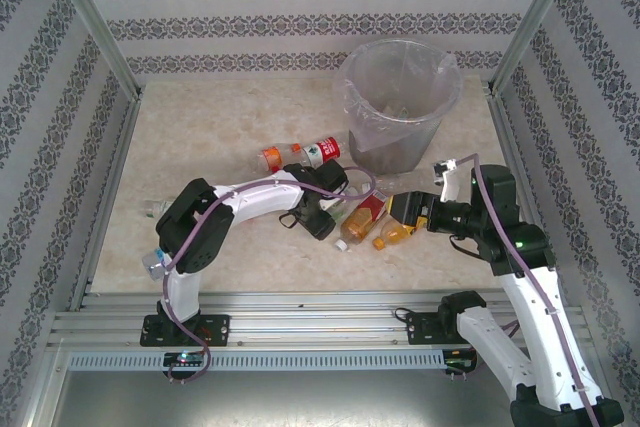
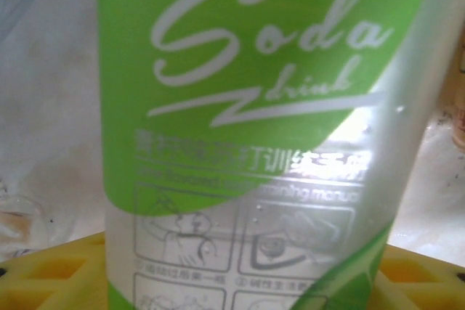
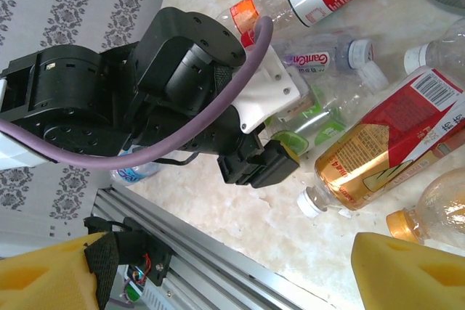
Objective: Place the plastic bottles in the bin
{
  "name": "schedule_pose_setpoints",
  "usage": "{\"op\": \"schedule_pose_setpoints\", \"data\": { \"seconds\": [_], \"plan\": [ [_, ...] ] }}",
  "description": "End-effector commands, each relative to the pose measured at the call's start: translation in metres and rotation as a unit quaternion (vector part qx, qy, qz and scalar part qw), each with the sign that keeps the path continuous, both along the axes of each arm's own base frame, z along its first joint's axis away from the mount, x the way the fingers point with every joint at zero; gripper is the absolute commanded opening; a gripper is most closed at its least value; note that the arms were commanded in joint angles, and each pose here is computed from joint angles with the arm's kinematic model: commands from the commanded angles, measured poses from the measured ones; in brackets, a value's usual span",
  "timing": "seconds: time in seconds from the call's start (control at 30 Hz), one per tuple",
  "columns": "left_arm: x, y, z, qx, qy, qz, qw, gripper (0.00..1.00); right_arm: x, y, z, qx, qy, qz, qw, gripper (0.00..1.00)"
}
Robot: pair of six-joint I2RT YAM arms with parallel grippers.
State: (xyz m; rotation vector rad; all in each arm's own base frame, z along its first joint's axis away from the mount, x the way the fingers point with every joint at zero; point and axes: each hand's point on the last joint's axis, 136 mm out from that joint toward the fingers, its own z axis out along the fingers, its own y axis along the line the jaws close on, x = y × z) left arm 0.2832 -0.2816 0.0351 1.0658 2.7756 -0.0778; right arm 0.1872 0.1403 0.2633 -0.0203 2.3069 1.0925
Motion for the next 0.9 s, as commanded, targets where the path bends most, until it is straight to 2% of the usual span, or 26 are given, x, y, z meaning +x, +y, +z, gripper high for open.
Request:
{"op": "schedule_pose_setpoints", "data": {
  "seconds": [0.0,0.17,0.33,0.47,0.57,0.7,0.77,0.87],
  "plan": [
    [0.001,-0.002,0.023,-0.033,-0.017,0.008,0.999,0.61,-0.002,0.003,-0.005,0.008,0.006,0.004,1.000,0.84],
    [-0.009,0.001,0.051,-0.070,-0.019,0.033,0.997,0.56,0.000,0.002,-0.016,0.010,0.016,-0.005,1.000,0.84],
    [-0.030,-0.001,0.074,-0.144,0.009,0.073,0.987,0.54,0.006,0.008,-0.019,0.048,0.018,-0.014,0.999,0.84],
    [-0.049,-0.015,0.103,-0.248,0.048,0.102,0.962,0.54,0.011,0.016,-0.016,0.073,0.013,-0.012,0.997,0.87],
    [-0.060,-0.028,0.133,-0.340,0.075,0.110,0.931,0.54,0.014,0.025,-0.013,0.087,0.006,-0.002,0.996,0.91],
    [-0.064,-0.034,0.164,-0.423,0.091,0.128,0.892,0.53,0.019,0.037,-0.014,0.088,0.009,0.003,0.996,0.94],
    [-0.064,-0.034,0.173,-0.438,0.090,0.133,0.885,0.53,0.024,0.041,-0.016,0.074,0.015,-0.007,0.997,0.94],
    [-0.063,-0.031,0.177,-0.439,0.079,0.141,0.884,0.53,0.032,0.046,-0.020,0.052,0.035,-0.031,0.998,0.95]
  ]
}}
